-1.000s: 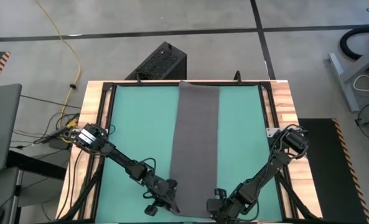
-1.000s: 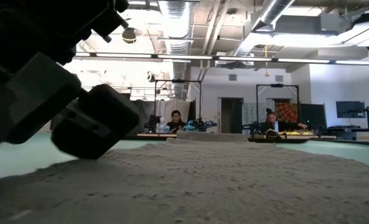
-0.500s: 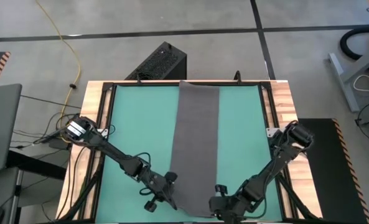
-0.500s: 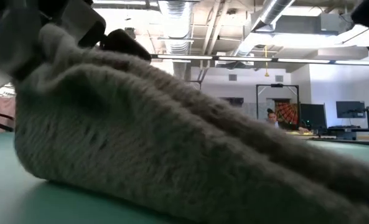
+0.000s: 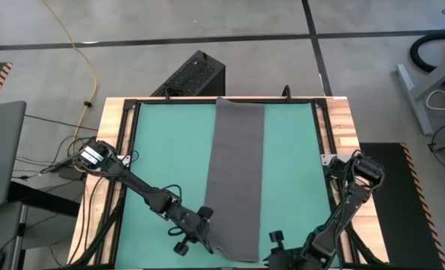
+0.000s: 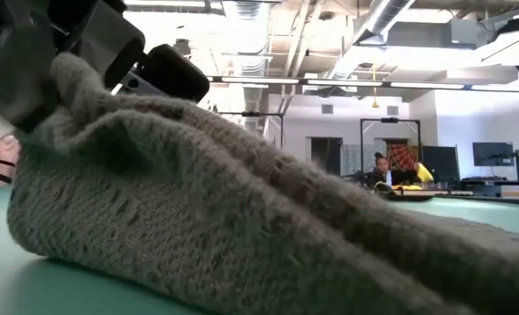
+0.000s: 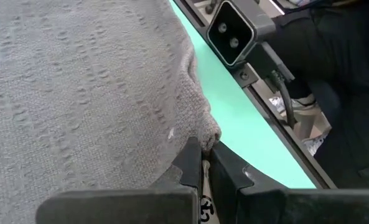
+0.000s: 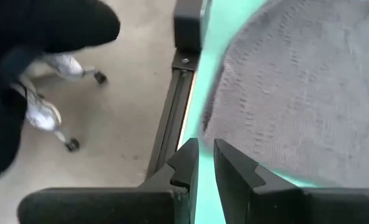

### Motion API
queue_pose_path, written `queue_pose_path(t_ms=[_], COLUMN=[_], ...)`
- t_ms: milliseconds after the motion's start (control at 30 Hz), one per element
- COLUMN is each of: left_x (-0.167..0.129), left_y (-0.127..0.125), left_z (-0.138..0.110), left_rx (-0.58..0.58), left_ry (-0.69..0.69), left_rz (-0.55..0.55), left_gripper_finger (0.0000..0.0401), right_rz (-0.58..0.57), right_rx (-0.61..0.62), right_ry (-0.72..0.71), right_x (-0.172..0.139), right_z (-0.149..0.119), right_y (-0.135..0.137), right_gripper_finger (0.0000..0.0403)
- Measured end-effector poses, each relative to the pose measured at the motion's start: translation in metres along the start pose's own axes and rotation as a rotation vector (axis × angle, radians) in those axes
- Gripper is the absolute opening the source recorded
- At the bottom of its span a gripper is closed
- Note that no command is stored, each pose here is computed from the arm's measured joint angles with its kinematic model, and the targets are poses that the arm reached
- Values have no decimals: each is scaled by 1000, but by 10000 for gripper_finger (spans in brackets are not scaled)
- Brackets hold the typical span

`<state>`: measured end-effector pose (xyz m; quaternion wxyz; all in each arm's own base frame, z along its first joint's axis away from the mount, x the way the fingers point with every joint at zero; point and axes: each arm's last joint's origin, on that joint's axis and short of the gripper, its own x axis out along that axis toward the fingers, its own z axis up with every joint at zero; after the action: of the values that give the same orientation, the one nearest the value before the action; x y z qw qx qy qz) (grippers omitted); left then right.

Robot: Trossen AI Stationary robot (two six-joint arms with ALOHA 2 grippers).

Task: Roll towel
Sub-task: Roll the gray towel

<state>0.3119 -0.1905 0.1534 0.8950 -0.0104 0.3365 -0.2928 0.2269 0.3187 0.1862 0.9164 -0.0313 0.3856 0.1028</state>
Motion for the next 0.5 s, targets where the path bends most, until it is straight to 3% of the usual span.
queue_pose_path(t_ms=[133,500], left_x=[0,0], left_y=[0,0], left_z=[1,1], left_rx=[-14,-26], left_ry=[-8,-12], left_rz=[5,14], left_gripper_finger=[0,0], right_rz=[-13,-29], right_rx=[-104,-109], right_ry=[9,7], right_x=[4,6], right_z=[3,5], right_y=[-7,-10], right_gripper_finger=[88,201])
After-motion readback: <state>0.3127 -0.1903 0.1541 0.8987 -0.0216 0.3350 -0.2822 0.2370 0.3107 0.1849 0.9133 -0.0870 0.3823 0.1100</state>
